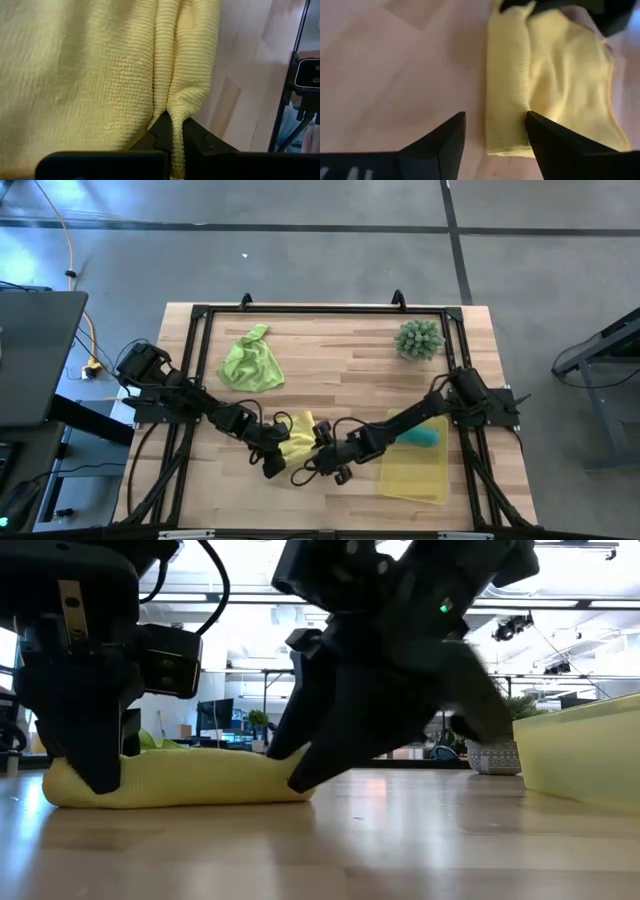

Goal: Roll microfiber towels into tight, uniform cylinder then place into a basket
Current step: Roll the yellow microfiber cloth

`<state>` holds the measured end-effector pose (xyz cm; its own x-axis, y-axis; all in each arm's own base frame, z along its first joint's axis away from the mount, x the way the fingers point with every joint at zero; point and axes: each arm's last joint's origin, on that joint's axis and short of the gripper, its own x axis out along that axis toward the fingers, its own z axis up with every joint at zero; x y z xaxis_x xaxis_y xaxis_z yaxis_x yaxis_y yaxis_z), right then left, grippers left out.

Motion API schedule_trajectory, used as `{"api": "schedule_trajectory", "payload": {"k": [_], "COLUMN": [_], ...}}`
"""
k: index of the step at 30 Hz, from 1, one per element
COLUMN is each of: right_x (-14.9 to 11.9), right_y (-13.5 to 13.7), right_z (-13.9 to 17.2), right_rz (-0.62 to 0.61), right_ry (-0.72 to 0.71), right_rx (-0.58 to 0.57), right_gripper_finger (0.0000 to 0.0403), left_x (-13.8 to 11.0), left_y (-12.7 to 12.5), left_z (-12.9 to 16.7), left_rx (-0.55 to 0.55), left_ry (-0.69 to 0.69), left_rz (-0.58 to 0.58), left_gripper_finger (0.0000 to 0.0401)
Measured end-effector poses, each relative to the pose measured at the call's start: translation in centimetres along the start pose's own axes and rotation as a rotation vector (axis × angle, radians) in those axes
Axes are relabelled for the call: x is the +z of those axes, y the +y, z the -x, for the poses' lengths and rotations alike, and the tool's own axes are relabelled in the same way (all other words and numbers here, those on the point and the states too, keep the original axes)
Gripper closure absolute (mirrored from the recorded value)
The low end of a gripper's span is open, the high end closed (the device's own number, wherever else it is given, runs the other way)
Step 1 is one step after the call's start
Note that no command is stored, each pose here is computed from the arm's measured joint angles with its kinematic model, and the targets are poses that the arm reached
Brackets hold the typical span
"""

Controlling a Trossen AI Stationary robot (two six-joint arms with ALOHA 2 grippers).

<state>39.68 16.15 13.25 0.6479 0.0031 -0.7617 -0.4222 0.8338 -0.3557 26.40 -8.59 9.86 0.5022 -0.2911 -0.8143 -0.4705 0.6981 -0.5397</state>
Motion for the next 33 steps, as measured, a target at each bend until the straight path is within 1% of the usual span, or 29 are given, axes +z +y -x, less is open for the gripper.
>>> {"api": "schedule_trajectory", "payload": {"k": [2, 13, 16, 19, 22, 24, 26, 29, 31, 33], "right_x": [-0.1, -0.6, -0.7, 0.2, 1.3, 1.6, 2.0, 1.6, 1.1, 0.9], "right_y": [-0.2, -0.9, -0.7, -0.8, -0.8, -0.6, -0.2, 0.4, 0.7, 0.6], "right_z": [-0.1, -0.3, 0.8, 2.8, 4.0, 3.8, 2.9, 1.4, 0.5, 0.0], "right_rz": [-0.003, -0.006, 0.000, -0.057, -0.166, -0.225, -0.260, -0.268, -0.266, -0.271], "right_ry": [0.012, 0.042, 0.101, 0.141, 0.112, 0.071, 0.013, 0.011, 0.033, 0.043], "right_rx": [-0.026, -0.022, -0.057, -0.053, -0.032, -0.010, 0.031, 0.080, 0.074, 0.033], "right_gripper_finger": [0.0207, 0.0268, 0.0272, 0.0272, 0.0272, 0.0272, 0.0272, 0.0272, 0.0272, 0.0272], "left_x": [0.0, 0.0, 0.0, 0.0, 0.0, 0.0, 0.0, 0.0, 0.0, 0.0], "left_y": [0.0, 0.0, 0.0, 0.0, 0.0, 0.0, 0.0, 0.0, 0.0, 0.0], "left_z": [0.0, 0.0, 0.0, 0.0, 0.0, 0.0, 0.0, 0.0, 0.0, 0.0], "left_rx": [0.000, -0.014, -0.014, -0.014, -0.015, -0.015, -0.016, -0.016, -0.017, -0.017], "left_ry": [0.000, -0.006, -0.006, -0.006, -0.005, -0.005, -0.004, -0.004, -0.004, -0.004], "left_rz": [-0.002, -0.020, -0.020, -0.020, -0.020, -0.020, -0.020, -0.021, -0.021, -0.021], "left_gripper_finger": [0.0397, 0.0395, 0.0395, 0.0395, 0.0394, 0.0394, 0.0394, 0.0394, 0.0394, 0.0394]}}
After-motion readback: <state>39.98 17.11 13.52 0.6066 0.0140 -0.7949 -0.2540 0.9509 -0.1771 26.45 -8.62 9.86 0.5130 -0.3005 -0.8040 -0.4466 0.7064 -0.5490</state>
